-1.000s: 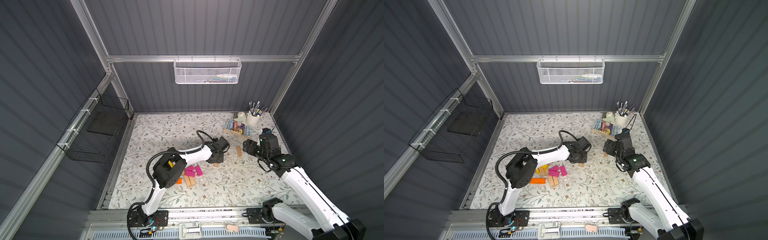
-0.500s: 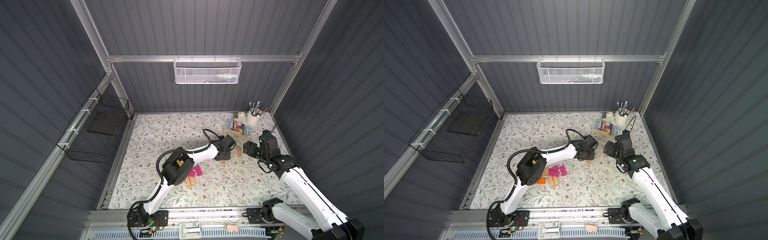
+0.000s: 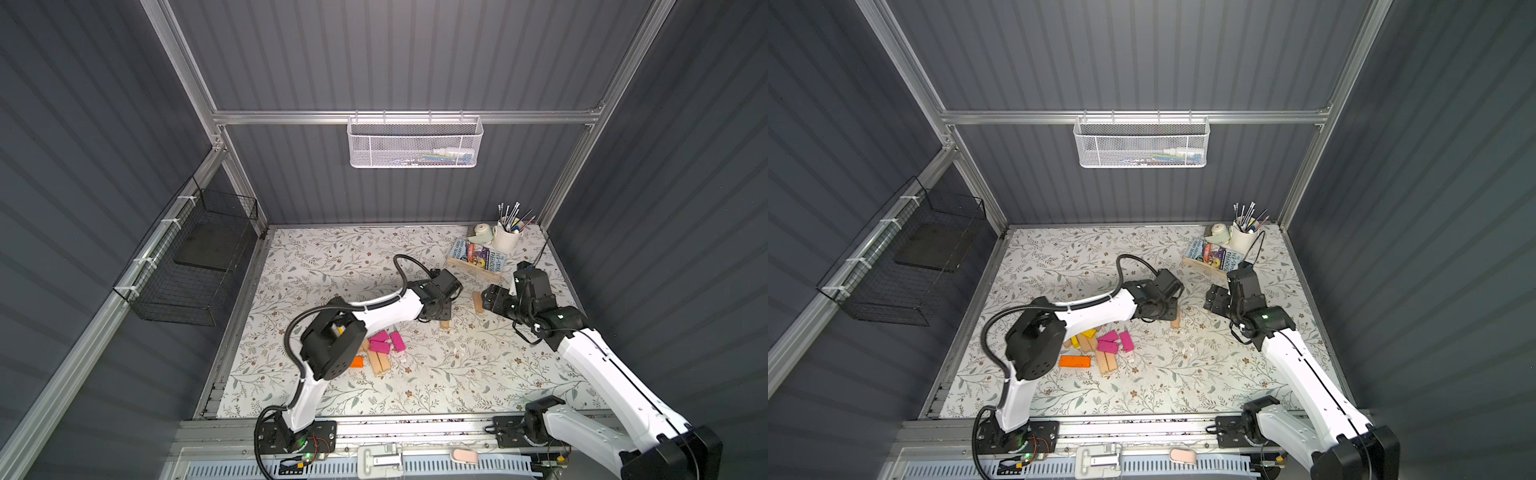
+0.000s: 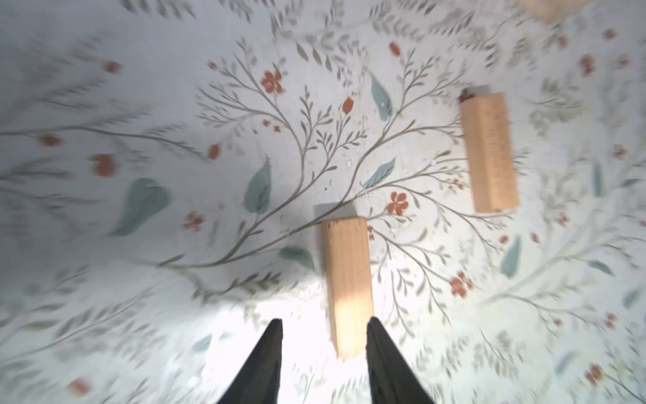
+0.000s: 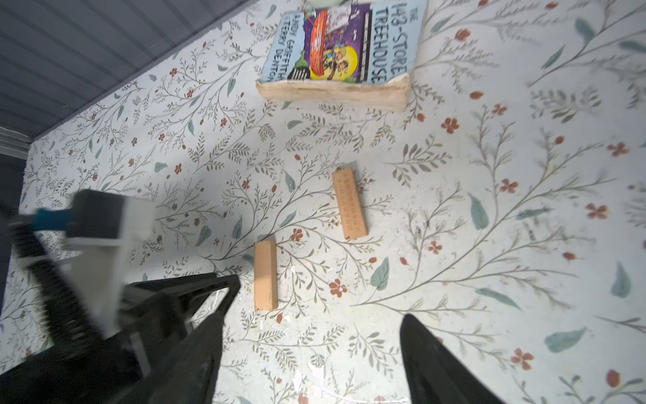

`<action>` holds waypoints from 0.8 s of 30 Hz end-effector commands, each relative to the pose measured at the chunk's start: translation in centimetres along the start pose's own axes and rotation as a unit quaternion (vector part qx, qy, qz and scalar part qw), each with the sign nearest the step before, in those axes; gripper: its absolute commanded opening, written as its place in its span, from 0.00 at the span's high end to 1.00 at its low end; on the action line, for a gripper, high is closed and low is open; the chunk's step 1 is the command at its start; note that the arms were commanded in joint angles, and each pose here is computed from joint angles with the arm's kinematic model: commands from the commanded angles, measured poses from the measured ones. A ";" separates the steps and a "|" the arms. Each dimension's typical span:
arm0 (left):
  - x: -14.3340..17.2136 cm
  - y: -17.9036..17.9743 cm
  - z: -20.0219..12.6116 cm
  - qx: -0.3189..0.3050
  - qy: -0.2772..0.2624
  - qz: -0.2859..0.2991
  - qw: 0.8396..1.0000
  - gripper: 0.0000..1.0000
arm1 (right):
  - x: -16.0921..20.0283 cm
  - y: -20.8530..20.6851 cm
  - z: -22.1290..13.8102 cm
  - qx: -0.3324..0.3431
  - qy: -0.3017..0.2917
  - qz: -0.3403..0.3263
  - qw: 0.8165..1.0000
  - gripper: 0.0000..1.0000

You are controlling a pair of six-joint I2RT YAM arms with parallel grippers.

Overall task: Assemble the letter k with building blocks
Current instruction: Place the building block at the center of the board, then pick up the building block from the center of the board.

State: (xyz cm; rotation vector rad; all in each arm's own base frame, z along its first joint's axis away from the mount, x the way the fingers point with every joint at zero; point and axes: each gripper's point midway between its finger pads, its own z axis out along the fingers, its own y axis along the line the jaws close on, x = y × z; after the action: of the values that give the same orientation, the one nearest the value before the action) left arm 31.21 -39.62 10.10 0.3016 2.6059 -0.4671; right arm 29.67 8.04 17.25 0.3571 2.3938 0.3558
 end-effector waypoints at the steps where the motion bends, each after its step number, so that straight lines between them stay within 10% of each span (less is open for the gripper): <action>1: -2.6 1.8 -6.0 0.034 -0.069 0.039 0.996 0.57 | 1.0 1.8 0.8 -0.027 0.049 -0.016 0.998 0.26; 8: -0.4 4.6 -13.8 0.107 -0.102 0.147 0.978 0.39 | 3.7 4.0 4.5 0.000 0.119 -0.065 0.991 0.32; 24: 6.8 6.7 -17.6 0.139 -0.048 0.307 0.940 0.04 | 7.8 6.1 12.8 0.063 0.196 -0.120 0.971 0.43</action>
State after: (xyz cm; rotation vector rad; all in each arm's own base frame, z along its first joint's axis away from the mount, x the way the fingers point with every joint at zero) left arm 21.54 -26.90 21.02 1.0054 2.1718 -0.6170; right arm 32.96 17.97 5.51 0.0554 2.8211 0.1953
